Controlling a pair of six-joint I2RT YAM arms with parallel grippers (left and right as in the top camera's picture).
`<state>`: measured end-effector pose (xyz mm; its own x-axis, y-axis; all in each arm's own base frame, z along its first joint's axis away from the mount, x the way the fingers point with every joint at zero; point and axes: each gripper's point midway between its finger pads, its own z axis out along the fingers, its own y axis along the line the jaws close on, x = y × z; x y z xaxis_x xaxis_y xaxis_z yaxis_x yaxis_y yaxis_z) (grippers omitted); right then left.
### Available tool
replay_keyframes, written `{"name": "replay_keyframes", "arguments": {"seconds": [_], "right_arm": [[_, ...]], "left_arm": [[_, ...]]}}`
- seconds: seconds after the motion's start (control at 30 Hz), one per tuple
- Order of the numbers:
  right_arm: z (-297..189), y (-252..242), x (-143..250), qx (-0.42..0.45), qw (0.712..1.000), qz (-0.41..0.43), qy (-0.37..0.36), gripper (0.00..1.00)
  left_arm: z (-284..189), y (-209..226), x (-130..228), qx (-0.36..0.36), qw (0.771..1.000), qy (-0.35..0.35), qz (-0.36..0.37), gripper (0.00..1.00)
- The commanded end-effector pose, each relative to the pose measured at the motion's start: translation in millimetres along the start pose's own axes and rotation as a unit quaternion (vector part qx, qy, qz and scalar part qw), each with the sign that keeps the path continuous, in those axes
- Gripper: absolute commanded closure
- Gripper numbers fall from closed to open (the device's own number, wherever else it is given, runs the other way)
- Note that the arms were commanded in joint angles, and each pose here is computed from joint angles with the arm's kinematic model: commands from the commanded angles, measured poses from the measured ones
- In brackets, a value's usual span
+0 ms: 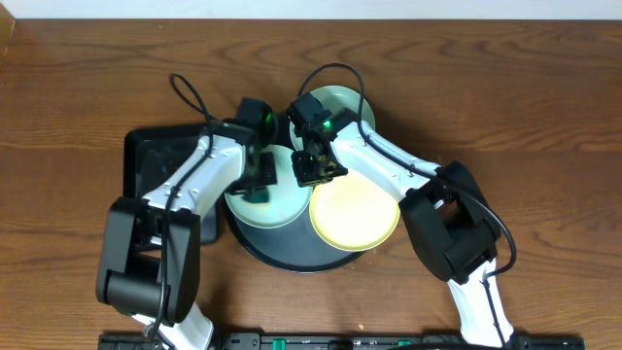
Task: Clean dirty plates on tray and stack at the side
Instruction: 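Withdraw the left gripper with the sponge toward the dish tray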
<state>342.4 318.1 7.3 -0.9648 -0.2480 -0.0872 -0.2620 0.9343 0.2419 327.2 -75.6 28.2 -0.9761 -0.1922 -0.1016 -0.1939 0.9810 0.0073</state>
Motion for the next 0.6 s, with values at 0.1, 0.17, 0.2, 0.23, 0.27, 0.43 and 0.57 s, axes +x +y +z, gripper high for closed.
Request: {"name": "replay_keyframes", "arguments": {"seconds": [0.1, 0.17, 0.2, 0.23, 0.27, 0.43, 0.57], "right_arm": [[13, -5, 6, 0.015, 1.0, -0.003, 0.014, 0.99], [13, -5, 6, 0.015, 1.0, -0.003, 0.014, 0.99], [13, -5, 6, 0.015, 1.0, -0.003, 0.014, 0.99], [13, -5, 6, 0.015, 1.0, -0.003, 0.014, 0.99], [13, -5, 6, 0.015, 1.0, -0.003, 0.014, 0.99], [16, -8, 11, 0.02, 0.999, -0.011, 0.024, 0.99], [21, -11, 15, 0.023, 0.999, -0.009, 0.031, 0.99]], "left_arm": [[-37, 21, -34, -0.055, 0.997, -0.037, -0.037, 0.93], [-49, 23, -37, -0.057, 0.997, -0.033, -0.039, 0.93], [-56, 25, -39, -0.058, 0.997, -0.032, -0.037, 0.93], [-64, 27, -42, -0.059, 0.997, -0.031, -0.035, 0.92], [-73, 31, -44, -0.06, 0.997, -0.029, -0.039, 0.93], [-116, 63, -57, -0.067, 0.996, -0.025, -0.062, 0.93], [-141, 96, -62, -0.072, 0.995, -0.023, -0.07, 0.92]]}}
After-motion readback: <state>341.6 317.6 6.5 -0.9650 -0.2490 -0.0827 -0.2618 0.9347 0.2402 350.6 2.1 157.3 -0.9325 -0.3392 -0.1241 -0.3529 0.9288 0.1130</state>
